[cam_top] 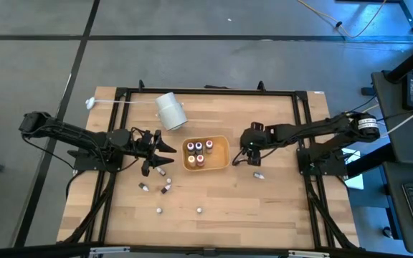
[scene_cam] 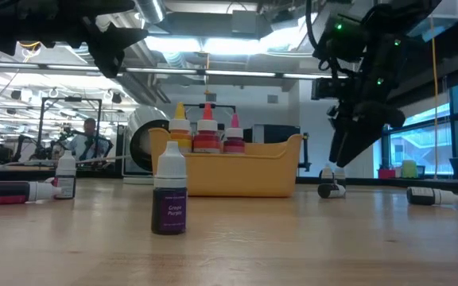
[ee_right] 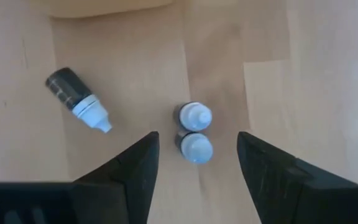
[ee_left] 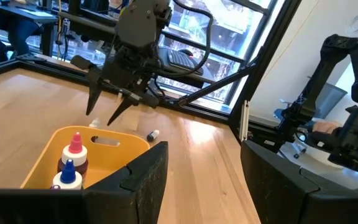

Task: Pick & Place food coloring
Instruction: Put the small black ink bottle into the yellow bin

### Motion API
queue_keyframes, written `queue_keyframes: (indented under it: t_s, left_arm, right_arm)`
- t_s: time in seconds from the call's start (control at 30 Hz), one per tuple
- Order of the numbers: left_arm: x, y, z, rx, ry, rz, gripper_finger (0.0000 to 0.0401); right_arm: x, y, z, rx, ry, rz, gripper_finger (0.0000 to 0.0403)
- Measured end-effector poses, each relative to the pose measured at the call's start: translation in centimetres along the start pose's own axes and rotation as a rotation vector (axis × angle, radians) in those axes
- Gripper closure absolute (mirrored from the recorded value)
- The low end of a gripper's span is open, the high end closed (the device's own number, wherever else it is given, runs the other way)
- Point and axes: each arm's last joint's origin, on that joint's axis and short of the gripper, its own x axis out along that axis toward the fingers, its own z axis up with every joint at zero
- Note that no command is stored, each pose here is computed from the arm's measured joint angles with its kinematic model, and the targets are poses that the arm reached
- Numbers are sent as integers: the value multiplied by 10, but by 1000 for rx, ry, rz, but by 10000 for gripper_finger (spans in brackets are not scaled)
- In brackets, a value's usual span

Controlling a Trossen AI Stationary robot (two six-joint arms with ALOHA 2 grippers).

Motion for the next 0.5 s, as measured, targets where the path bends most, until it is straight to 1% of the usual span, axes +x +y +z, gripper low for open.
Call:
queue_keyframes:
  t_s: [0.2, 0.33, 0.5]
  left_arm:
    - [0, 0, 0, 0, 0, 0, 205]
    - [0, 0, 0, 0, 0, 1, 205]
    - [0, 0, 0, -1, 0, 0, 205]
  right_arm:
    - [1, -4, 0, 13, 4, 16, 187]
    - [2, -7, -1, 29, 6, 43, 203]
    - [2, -11, -1, 41, 8, 41, 225]
